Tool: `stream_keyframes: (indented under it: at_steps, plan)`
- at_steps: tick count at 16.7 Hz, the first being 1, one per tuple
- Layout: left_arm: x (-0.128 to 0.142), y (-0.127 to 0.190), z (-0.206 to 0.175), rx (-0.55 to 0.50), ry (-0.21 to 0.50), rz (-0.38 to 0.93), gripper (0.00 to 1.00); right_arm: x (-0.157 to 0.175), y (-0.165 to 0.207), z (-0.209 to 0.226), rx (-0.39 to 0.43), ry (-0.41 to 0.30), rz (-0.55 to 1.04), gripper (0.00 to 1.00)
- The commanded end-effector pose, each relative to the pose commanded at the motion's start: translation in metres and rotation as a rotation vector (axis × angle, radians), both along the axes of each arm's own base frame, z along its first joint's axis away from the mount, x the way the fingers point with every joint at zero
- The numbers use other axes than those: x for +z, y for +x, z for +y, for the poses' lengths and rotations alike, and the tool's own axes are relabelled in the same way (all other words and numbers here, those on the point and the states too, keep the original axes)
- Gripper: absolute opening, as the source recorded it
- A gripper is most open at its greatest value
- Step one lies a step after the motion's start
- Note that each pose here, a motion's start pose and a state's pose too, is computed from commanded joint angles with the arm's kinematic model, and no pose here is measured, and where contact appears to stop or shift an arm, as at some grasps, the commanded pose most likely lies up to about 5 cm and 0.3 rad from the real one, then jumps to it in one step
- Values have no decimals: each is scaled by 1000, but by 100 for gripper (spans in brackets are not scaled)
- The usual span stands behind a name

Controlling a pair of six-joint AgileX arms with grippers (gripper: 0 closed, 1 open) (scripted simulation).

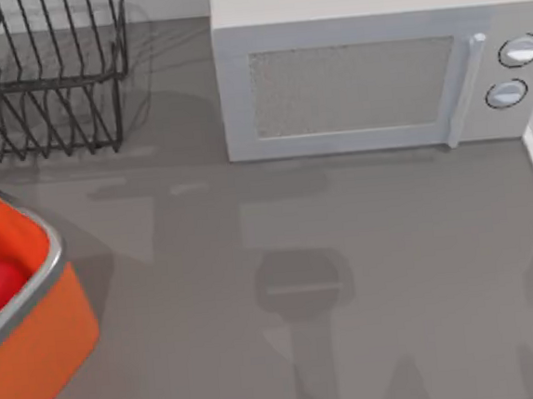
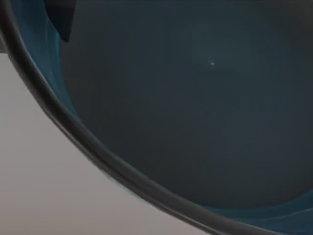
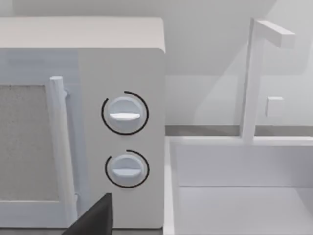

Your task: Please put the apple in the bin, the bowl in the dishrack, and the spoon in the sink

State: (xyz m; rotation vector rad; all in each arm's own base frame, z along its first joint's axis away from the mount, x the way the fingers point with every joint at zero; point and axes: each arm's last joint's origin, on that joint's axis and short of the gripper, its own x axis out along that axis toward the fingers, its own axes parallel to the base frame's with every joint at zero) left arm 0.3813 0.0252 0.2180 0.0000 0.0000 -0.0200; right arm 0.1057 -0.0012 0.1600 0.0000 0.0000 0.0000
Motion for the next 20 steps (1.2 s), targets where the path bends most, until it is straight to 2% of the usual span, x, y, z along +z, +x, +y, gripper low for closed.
stream_keyframes:
  at_steps: [10,20]
  plan:
    - [0,0,0,0,0,0,98,0,0,0,0,0,0,100]
    - [0,0,1,2,0,-1,100,0,0,0,0,0,0,100]
